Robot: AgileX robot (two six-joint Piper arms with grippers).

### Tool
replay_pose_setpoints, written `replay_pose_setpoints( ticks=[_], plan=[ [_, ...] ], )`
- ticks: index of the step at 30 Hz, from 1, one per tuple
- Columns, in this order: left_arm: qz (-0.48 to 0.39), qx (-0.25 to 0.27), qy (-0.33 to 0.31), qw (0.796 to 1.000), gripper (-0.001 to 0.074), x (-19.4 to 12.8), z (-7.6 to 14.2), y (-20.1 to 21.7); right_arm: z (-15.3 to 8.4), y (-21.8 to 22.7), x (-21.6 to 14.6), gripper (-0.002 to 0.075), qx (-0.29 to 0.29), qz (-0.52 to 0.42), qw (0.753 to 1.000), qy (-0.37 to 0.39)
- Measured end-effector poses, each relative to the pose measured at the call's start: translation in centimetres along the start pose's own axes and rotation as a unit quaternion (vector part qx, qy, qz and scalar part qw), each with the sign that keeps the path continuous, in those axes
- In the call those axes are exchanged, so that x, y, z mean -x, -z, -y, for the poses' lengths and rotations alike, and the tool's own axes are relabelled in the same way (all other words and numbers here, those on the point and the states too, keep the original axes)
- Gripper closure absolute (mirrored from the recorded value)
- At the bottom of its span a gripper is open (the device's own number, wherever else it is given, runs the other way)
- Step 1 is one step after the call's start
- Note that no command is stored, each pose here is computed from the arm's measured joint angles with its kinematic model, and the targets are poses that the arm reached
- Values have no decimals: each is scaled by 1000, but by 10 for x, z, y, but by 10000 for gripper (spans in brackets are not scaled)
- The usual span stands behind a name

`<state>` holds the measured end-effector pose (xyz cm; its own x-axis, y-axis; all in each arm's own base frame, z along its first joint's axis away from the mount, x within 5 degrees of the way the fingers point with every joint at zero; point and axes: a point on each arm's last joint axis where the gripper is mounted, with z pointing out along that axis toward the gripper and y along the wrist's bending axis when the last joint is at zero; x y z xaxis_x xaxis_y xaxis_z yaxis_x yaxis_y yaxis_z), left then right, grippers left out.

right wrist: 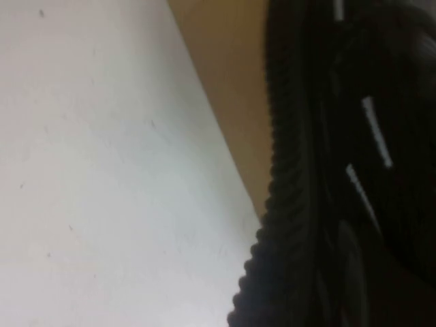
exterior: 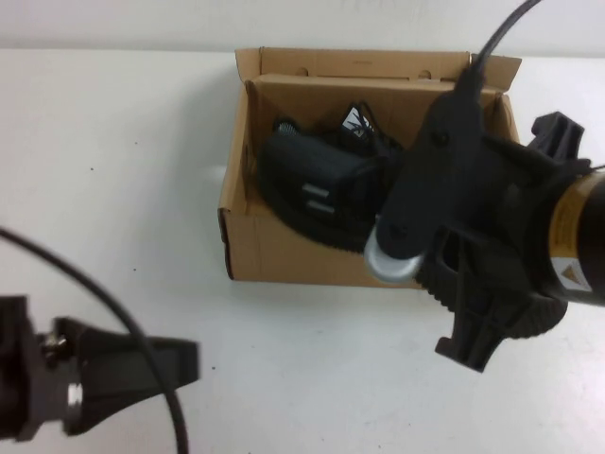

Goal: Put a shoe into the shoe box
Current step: Hand over the shoe

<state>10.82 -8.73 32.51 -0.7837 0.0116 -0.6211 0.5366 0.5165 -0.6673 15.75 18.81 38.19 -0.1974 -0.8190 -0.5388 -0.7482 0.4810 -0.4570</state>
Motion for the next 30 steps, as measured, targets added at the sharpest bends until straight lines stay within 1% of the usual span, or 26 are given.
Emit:
replay_pose_setpoints(
  ticks=[2, 5, 9, 12, 14, 16, 18, 20, 22, 23, 24, 26, 30],
  plan=[
    [-11, -54, 19, 998, 738, 8, -3, -9, 0, 4, -4, 734, -1, 13, 1000, 1],
    [-4, -101, 54, 993, 738, 22, -14, -23, 0, 10, -13, 734, -2, 18, 1000, 7],
    [4, -122, 109, 987, 738, 35, -36, -41, 1, 24, -24, 734, 3, 17, 1000, -4],
    [10, -126, 117, 985, 738, 40, -47, -50, 3, 37, -31, 734, 10, 23, 1000, -19],
    [10, -126, 127, 984, 716, 42, -53, -54, 3, 45, -34, 734, 19, 35, 999, -30],
    [10, -128, 142, 981, 647, 43, -58, -58, 2, 49, -34, 734, 33, 47, 997, -41],
    [18, -134, 163, 977, 540, 46, -61, -60, -1, 52, -34, 734, 51, 56, 996, -49],
    [31, -144, 187, 971, 382, 49, -62, -61, -5, 52, -33, 734, 74, 61, 994, -47],
    [40, -151, 202, 967, 240, 52, -61, -61, -9, 52, -31, 734, 96, 63, 993, -41],
    [42, -154, 206, 966, 177, 53, -60, -61, -11, 51, -30, 734, 106, 64, 992, -39],
    [43, -155, 205, 965, 130, 54, -59, -61, -13, 51, -30, 734, 114, 66, 990, -41],
    [43, -159, 210, 964, 81, 55, -58, -62, -15, 49, -28, 734, 122, 68, 989, -41],
    [30, -162, 218, 962, 67, 52, -56, -67, -16, 45, -25, 734, 124, 71, 989, -40]
  ],
)
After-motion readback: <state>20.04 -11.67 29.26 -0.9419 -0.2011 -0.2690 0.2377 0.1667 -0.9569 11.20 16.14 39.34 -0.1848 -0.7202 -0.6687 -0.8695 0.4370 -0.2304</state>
